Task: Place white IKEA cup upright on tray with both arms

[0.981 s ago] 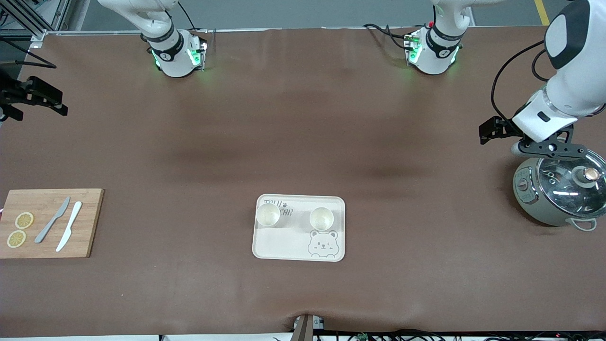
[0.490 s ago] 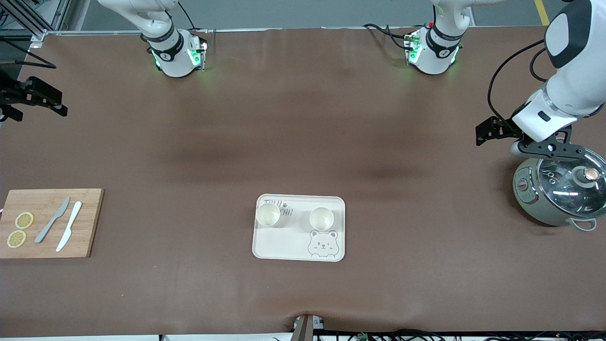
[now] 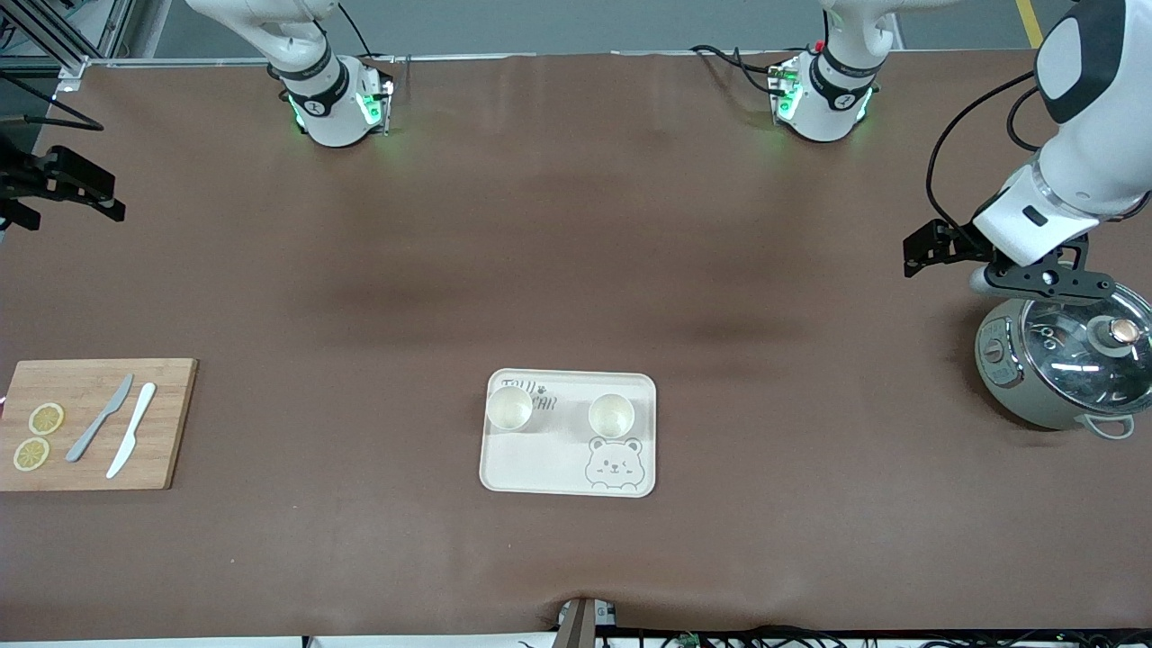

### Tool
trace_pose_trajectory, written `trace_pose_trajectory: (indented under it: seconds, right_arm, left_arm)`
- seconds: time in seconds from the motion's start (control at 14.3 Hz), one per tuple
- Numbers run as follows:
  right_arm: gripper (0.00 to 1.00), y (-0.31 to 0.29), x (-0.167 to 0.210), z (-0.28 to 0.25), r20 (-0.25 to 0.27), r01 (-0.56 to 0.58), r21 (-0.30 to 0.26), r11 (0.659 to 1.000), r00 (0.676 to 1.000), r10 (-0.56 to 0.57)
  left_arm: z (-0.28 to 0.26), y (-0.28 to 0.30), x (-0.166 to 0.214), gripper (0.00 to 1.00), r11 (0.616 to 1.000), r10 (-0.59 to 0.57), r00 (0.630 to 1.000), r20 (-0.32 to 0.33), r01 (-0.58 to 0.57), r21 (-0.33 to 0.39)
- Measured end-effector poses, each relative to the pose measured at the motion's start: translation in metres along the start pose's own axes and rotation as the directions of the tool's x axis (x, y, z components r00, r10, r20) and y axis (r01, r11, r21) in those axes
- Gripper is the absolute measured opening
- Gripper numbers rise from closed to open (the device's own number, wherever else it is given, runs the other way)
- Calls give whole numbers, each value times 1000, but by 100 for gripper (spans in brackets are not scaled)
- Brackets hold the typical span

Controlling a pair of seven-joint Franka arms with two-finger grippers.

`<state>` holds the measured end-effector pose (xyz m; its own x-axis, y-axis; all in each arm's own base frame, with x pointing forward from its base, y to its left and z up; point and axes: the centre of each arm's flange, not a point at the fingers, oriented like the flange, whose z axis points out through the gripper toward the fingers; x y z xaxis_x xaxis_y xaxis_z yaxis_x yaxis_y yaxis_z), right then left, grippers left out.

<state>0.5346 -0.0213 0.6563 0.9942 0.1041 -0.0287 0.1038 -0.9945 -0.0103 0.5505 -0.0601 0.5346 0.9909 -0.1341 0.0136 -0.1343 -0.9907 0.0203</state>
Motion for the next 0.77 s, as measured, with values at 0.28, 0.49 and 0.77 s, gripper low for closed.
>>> trace_pose_trajectory:
  seconds: [0.28, 0.49, 0.77]
  right_arm:
    - [100, 0, 0, 0, 0, 0, 0, 1000, 1000, 0]
    - [100, -1, 0, 0, -3, 2, 0, 1000, 1000, -2]
    - [100, -1, 1, 0, -3, 3, 0, 1000, 1000, -3]
  left_arm:
    - [0, 0, 0, 100, 1000, 0, 1000, 0, 0, 0]
    - [0, 0, 0, 100, 1000, -4, 1000, 0, 4, 0]
    - [0, 0, 0, 100, 1000, -23, 1000, 0, 23, 0]
